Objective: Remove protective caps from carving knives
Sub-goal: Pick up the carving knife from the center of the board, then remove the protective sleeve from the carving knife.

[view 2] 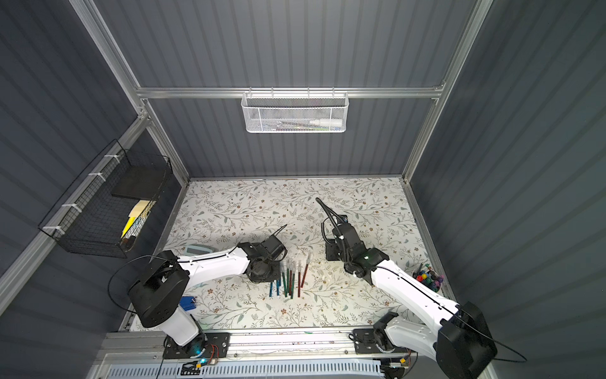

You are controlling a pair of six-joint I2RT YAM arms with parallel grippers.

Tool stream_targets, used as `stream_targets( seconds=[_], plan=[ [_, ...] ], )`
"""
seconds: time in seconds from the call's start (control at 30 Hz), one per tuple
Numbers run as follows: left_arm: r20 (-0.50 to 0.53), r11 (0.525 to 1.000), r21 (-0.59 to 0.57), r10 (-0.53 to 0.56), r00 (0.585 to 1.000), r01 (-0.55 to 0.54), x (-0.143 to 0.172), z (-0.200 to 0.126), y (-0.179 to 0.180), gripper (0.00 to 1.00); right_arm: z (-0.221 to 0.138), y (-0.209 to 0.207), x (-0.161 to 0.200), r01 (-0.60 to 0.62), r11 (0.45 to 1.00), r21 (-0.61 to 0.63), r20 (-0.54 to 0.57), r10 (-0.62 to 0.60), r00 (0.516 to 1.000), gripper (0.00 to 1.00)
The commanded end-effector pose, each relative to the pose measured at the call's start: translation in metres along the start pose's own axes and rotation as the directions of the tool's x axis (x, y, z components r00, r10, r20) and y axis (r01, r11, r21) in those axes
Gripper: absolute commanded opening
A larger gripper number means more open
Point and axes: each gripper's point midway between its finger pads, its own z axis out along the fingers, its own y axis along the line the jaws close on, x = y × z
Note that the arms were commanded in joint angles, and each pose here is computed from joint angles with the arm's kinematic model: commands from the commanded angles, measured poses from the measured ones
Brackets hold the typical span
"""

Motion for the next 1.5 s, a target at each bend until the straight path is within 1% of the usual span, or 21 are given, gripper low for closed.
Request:
stream_targets(
  seconds=[0.0,0.23,0.4,0.5,0.6,0.73,0.87,0.97,1.1,1.2,1.23,1.3,1.37,1.47],
  plan=[
    [-0.021,0.995,-0.065,0.069,0.997,-0.071,0.013,0.002,0.02,0.0,0.001,0.002,0.001,-0.019,1.0,-0.008,0.005,0.019,1.0,0.43],
    [0.065,0.988,-0.043,0.151,0.986,-0.148,0.001,-0.019,0.018,0.0,0.003,0.005,0.001,-0.024,0.999,-0.021,-0.002,0.024,1.0,0.43],
    [0.15,0.981,0.018,0.186,0.971,-0.191,-0.01,-0.039,0.006,0.0,0.005,0.012,0.0,-0.034,0.998,-0.054,-0.011,0.034,0.999,0.43],
    [0.2,0.972,0.071,0.206,0.958,-0.223,-0.017,-0.052,-0.006,0.0,0.004,0.02,-0.001,-0.043,0.994,-0.101,-0.014,0.042,0.999,0.43],
    [0.252,0.96,0.126,0.213,0.944,-0.251,-0.025,-0.067,-0.019,0.0,-0.002,0.034,-0.006,-0.048,0.984,-0.173,-0.001,0.049,0.999,0.46],
    [0.302,0.925,0.225,0.234,0.924,-0.307,-0.031,-0.083,-0.043,0.0,-0.013,0.055,-0.018,-0.051,0.956,-0.289,0.025,0.061,0.998,0.53],
    [0.338,0.883,0.305,0.25,0.907,-0.357,-0.034,-0.094,-0.064,0.0,-0.022,0.076,-0.026,-0.063,0.922,-0.383,0.012,0.073,0.997,0.54],
    [0.352,0.867,0.319,0.266,0.897,-0.382,-0.036,-0.097,-0.07,0.0,-0.023,0.082,-0.029,-0.074,0.91,-0.408,0.001,0.082,0.997,0.54],
    [0.363,0.859,0.319,0.279,0.889,-0.4,-0.038,-0.1,-0.073,0.0,-0.023,0.092,-0.028,-0.085,0.885,-0.457,-0.019,0.086,0.996,0.54],
    [0.377,0.851,0.324,0.285,0.881,-0.414,-0.04,-0.105,-0.076,0.0,-0.021,0.098,-0.028,-0.108,0.868,-0.485,-0.042,0.101,0.994,0.59],
    [0.383,0.849,0.327,0.284,0.879,-0.416,-0.041,-0.106,-0.077,0.0,-0.023,0.106,-0.025,-0.116,0.846,-0.521,-0.069,0.094,0.993,0.62],
    [0.392,0.843,0.333,0.284,0.875,-0.422,-0.042,-0.109,-0.079,0.0,-0.022,0.112,-0.025,-0.129,0.829,-0.544,-0.088,0.097,0.991,0.65],
    [0.398,0.836,0.343,0.283,0.873,-0.428,-0.042,-0.111,-0.082,0.0,-0.022,0.116,-0.027,-0.142,0.816,-0.56,-0.098,0.105,0.99,0.67],
    [0.405,0.83,0.352,0.281,0.87,-0.432,-0.043,-0.115,-0.084,0.0,-0.008,0.121,-0.023,-0.164,0.814,-0.557,-0.144,0.1,0.984,0.7]
  ],
)
